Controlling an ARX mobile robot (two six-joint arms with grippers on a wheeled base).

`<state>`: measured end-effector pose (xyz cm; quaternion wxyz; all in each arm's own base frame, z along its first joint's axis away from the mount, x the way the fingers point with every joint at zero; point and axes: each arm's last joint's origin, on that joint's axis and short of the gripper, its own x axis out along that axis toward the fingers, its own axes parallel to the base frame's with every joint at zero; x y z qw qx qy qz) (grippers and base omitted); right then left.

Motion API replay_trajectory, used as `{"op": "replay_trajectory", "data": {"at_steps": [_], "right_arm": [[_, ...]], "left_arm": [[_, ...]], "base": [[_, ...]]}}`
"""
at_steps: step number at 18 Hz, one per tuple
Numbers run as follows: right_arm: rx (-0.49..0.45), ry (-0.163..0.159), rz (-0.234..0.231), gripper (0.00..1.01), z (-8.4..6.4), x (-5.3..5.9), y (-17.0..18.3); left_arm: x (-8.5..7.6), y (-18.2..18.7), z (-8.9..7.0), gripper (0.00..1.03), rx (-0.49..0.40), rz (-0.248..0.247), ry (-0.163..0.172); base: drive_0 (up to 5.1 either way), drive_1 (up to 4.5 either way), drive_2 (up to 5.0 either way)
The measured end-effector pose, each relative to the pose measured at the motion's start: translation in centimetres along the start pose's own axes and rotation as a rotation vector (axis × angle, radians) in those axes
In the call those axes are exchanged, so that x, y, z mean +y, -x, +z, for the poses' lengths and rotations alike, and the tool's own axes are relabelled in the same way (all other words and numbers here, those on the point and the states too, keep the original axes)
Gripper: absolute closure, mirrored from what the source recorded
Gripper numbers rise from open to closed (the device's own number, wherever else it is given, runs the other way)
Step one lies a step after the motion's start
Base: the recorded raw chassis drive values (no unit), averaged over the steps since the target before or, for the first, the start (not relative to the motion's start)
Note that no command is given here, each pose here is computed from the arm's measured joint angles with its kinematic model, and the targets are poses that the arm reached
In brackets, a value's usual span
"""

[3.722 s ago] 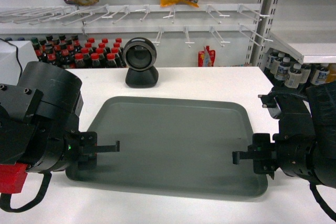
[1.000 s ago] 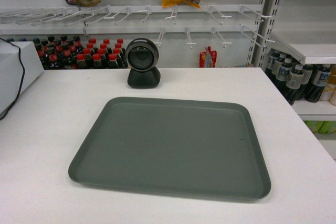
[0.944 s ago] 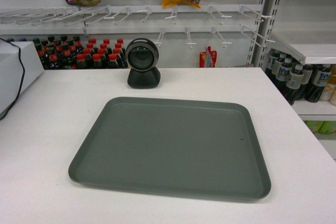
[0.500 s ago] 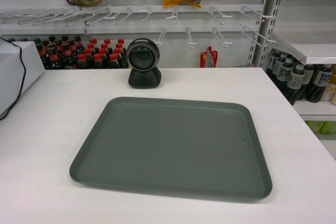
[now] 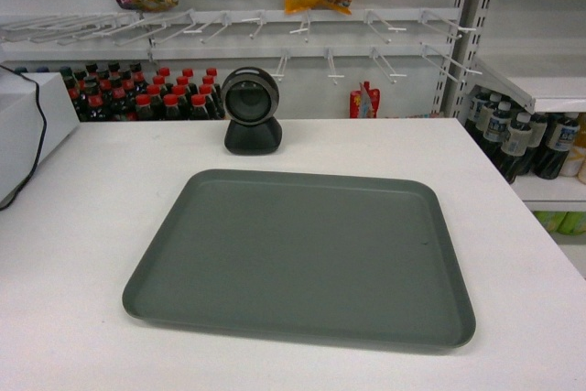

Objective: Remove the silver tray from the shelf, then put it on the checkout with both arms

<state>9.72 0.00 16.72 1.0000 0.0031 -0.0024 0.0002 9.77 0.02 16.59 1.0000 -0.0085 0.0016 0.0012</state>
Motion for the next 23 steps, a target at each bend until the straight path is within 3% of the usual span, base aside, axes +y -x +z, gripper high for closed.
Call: {"op": "replay_trajectory", "data": {"at_steps": [4, 7, 23], "right_arm": [[0.0, 0.0, 0.0, 0.28, 0.0, 0.0, 0.0], [0.0, 0.0, 0.0, 0.01, -0.01, 0.0, 0.0], [0.0, 0.0, 0.0, 0.03, 0.0, 0.0, 0.0]], "left_arm": [[0.0, 0.0, 0.0, 0.3, 0.0, 0.0, 0.0], [0.0, 0.0, 0.0, 0.03, 0.0, 0.0, -0.001], [0.0, 0.0, 0.0, 0.05, 0.0, 0.0, 0.0]], "base": [[0.0, 0.0, 0.0], [0.0, 0.0, 0.0], [0.0, 0.0, 0.0]]}}
